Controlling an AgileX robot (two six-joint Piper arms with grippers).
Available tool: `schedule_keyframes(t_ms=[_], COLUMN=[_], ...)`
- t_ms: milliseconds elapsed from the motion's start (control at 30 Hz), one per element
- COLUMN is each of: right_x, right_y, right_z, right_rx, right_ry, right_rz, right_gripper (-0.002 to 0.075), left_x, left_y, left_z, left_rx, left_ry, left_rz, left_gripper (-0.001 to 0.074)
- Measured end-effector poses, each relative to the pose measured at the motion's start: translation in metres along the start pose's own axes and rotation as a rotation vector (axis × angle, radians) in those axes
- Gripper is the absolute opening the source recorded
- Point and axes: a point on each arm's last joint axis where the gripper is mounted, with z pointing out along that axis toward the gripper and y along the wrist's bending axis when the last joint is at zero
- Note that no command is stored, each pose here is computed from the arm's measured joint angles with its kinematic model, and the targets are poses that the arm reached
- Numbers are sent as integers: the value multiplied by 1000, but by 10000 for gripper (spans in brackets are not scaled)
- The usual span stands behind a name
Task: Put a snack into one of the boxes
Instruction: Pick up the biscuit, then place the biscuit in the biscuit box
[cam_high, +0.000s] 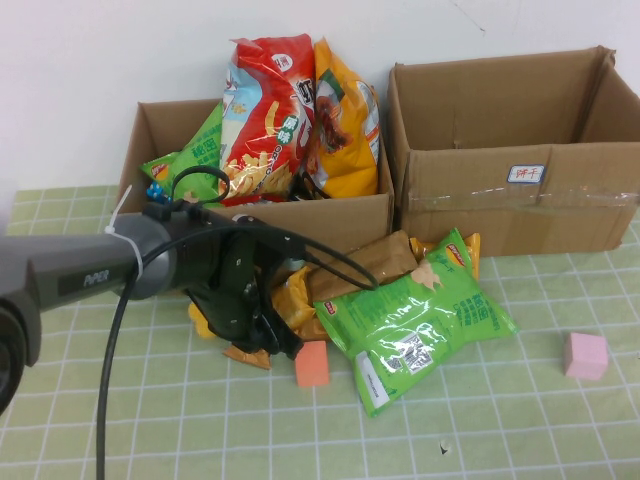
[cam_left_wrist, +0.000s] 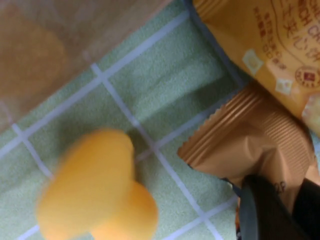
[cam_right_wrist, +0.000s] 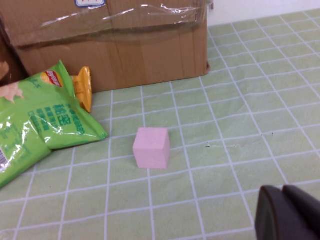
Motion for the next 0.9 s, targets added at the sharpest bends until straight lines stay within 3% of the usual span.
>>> schedule_keyframes(t_ms=[233,567,733,900], right_x=[0,0,0,0], right_y=[0,0,0,0], right_z=[0,0,0,0], right_rx=[0,0,0,0], right_ry=[0,0,0,0], right_rz=[0,0,0,0], right_gripper=[-2,-2,-2,-2], left_x=[0,5,16,5], left_y=[2,4,-5,-28], left_z=[-30,-149,-206,-244], left_rx=[-6,21,129,206], left_ry=[2,-231,-436,-763], left_rz=[40,26,35,74], left_gripper=[48,36,36,36])
